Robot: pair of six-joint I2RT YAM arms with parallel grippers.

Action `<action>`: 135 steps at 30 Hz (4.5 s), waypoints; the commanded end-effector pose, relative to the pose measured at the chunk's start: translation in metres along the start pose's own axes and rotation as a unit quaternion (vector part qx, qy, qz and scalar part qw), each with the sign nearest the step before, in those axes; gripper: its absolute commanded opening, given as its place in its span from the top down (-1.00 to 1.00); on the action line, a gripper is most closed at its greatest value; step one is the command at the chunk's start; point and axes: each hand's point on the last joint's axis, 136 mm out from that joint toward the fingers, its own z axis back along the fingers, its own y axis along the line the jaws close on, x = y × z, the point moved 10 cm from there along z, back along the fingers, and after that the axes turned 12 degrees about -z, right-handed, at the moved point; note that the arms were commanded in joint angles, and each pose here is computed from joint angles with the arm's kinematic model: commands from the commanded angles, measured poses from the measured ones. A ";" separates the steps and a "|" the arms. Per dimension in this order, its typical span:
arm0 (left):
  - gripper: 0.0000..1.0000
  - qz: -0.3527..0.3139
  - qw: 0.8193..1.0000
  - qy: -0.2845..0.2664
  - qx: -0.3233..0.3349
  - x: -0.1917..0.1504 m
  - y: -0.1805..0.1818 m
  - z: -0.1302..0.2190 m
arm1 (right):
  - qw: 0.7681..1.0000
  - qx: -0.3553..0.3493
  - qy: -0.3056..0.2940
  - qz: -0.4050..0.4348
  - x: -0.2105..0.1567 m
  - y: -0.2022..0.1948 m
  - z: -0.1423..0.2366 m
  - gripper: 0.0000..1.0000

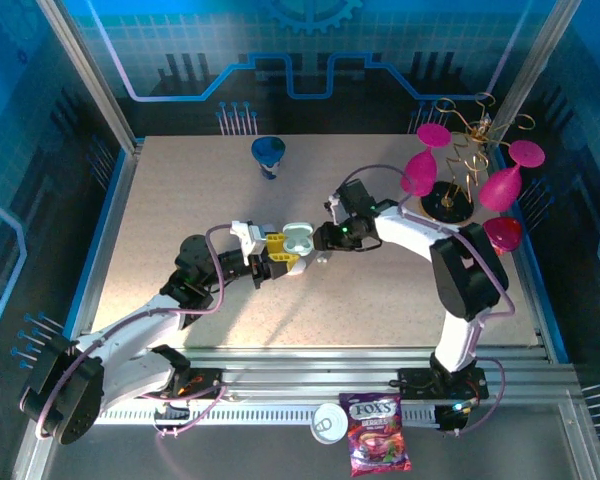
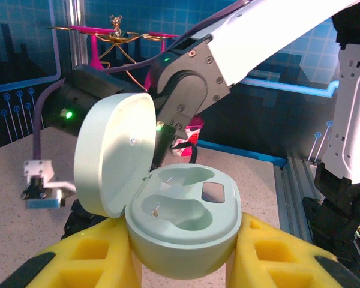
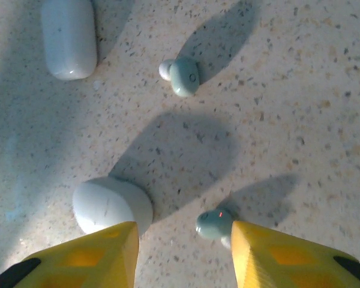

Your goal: Insert the wireless bluetooth earbuds into the charging case

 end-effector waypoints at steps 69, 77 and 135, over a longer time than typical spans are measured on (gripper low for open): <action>0.38 -0.012 1.000 -0.015 0.007 0.006 0.007 -0.005 | 0.909 -0.312 -0.255 -0.111 -0.048 -0.040 0.051 0.72; 0.38 -0.012 1.000 -0.015 0.006 0.005 0.007 -0.005 | 0.883 -0.350 -0.276 -0.147 -0.053 -0.031 0.049 0.84; 0.41 -0.021 0.992 0.023 0.122 -0.069 0.039 -0.081 | 0.953 0.016 -0.303 0.007 -0.070 0.086 0.143 0.79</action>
